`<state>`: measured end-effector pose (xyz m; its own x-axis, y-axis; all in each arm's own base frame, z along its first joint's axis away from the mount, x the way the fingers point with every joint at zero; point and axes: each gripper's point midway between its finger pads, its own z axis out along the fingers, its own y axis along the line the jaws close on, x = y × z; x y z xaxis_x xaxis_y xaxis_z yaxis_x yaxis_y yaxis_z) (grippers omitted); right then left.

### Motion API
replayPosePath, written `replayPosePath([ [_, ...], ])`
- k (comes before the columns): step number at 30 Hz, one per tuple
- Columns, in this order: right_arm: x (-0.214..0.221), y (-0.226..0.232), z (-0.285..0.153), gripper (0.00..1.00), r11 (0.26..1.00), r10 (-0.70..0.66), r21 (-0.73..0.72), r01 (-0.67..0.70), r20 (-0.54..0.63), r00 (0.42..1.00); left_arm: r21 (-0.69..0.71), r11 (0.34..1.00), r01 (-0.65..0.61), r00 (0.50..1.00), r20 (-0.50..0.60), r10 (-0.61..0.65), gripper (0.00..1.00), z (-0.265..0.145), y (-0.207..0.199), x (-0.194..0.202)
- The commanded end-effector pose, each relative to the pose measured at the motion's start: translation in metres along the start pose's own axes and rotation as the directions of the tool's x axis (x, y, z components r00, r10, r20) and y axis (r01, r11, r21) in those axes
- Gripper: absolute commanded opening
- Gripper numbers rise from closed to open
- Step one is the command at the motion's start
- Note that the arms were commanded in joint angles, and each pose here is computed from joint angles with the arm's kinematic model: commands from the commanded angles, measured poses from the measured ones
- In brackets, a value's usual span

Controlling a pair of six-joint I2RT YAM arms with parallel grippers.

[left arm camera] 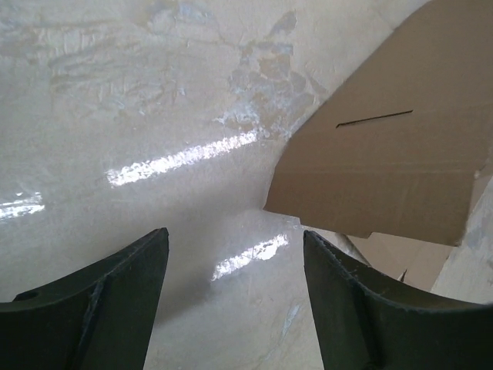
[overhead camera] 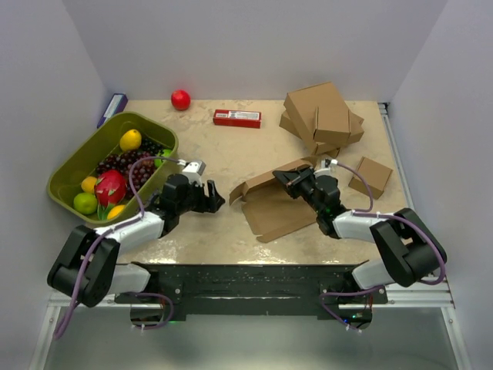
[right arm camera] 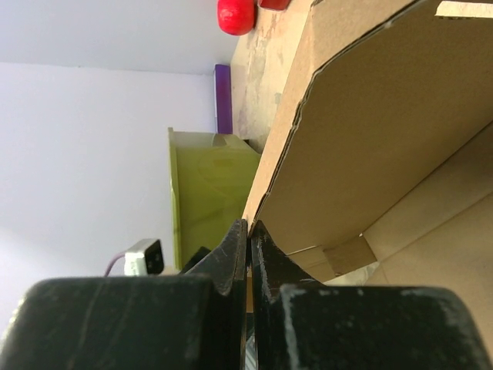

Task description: Fold the paper box

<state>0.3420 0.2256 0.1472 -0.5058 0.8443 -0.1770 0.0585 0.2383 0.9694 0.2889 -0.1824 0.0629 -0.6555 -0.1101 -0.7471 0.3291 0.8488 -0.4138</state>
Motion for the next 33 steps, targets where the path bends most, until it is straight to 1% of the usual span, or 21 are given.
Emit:
replayPosePath([
  [1,-0.002,-0.027,-0.002,0.0,0.997,-0.047,0.062,0.046,0.025,0.999,0.111,0.994,-0.015,0.999,0.045,0.01,0.71,0.01,-0.022,-0.006],
  [7,-0.001,-0.032,-0.005,0.0,0.997,-0.034,0.063,0.032,0.024,0.999,0.162,0.986,-0.046,0.999,0.003,0.046,0.67,0.021,-0.04,0.014],
  [9,0.0,-0.032,-0.005,0.0,0.998,-0.031,0.061,0.029,0.023,0.999,0.168,0.984,-0.056,0.998,0.005,0.056,0.65,0.024,-0.044,0.016],
  [10,0.0,-0.032,-0.005,0.0,0.998,-0.031,0.058,0.029,0.024,0.999,0.169,0.984,-0.058,0.998,0.001,0.058,0.63,0.025,-0.045,0.018],
  [13,-0.001,-0.03,-0.004,0.0,0.998,-0.034,0.054,0.032,0.026,0.999,0.186,0.98,-0.074,0.997,0.019,0.071,0.58,0.026,-0.05,0.014],
  [19,0.0,-0.033,-0.004,0.0,0.998,-0.03,0.062,0.029,0.02,0.999,0.273,0.948,-0.163,0.987,0.054,0.154,0.58,0.021,-0.072,0.012],
  [20,0.001,-0.034,-0.004,0.0,0.998,-0.027,0.063,0.026,0.018,0.999,0.26,0.95,-0.175,0.984,0.034,0.172,0.58,0.019,-0.067,0.017],
  [22,0.001,-0.032,-0.004,0.0,0.998,-0.027,0.058,0.026,0.017,0.999,0.204,0.96,-0.191,0.982,0.051,0.184,0.59,0.014,-0.058,0.013],
  [23,0.0,-0.032,-0.004,0.0,0.998,-0.028,0.059,0.027,0.019,0.999,0.177,0.965,-0.195,0.981,0.031,0.192,0.59,0.011,-0.051,0.02],
  [24,0.0,-0.031,-0.004,0.0,0.998,-0.029,0.057,0.027,0.021,0.999,0.162,0.966,-0.204,0.979,0.061,0.196,0.59,0.005,-0.05,0.013],
  [26,0.001,-0.033,-0.004,0.0,0.998,-0.03,0.063,0.029,0.019,0.999,0.152,0.964,-0.216,0.976,0.061,0.209,0.59,-0.001,-0.046,0.017],
  [27,0.0,-0.032,-0.004,0.0,0.998,-0.03,0.062,0.029,0.02,0.999,0.156,0.961,-0.227,0.972,0.092,0.215,0.59,-0.006,-0.05,0.01],
  [29,0.001,-0.033,-0.004,0.0,0.998,-0.026,0.064,0.025,0.015,1.0,0.142,0.962,-0.232,0.97,0.102,0.219,0.59,-0.011,-0.047,0.01],
  [30,0.001,-0.033,-0.003,0.0,0.998,-0.026,0.063,0.026,0.013,1.0,0.121,0.964,-0.235,0.968,0.125,0.22,0.6,-0.014,-0.044,0.004],
  [33,0.002,-0.033,-0.003,0.0,0.998,-0.025,0.059,0.024,0.008,1.0,0.034,0.976,-0.215,0.967,0.147,0.208,0.59,-0.016,-0.03,-0.005],
])
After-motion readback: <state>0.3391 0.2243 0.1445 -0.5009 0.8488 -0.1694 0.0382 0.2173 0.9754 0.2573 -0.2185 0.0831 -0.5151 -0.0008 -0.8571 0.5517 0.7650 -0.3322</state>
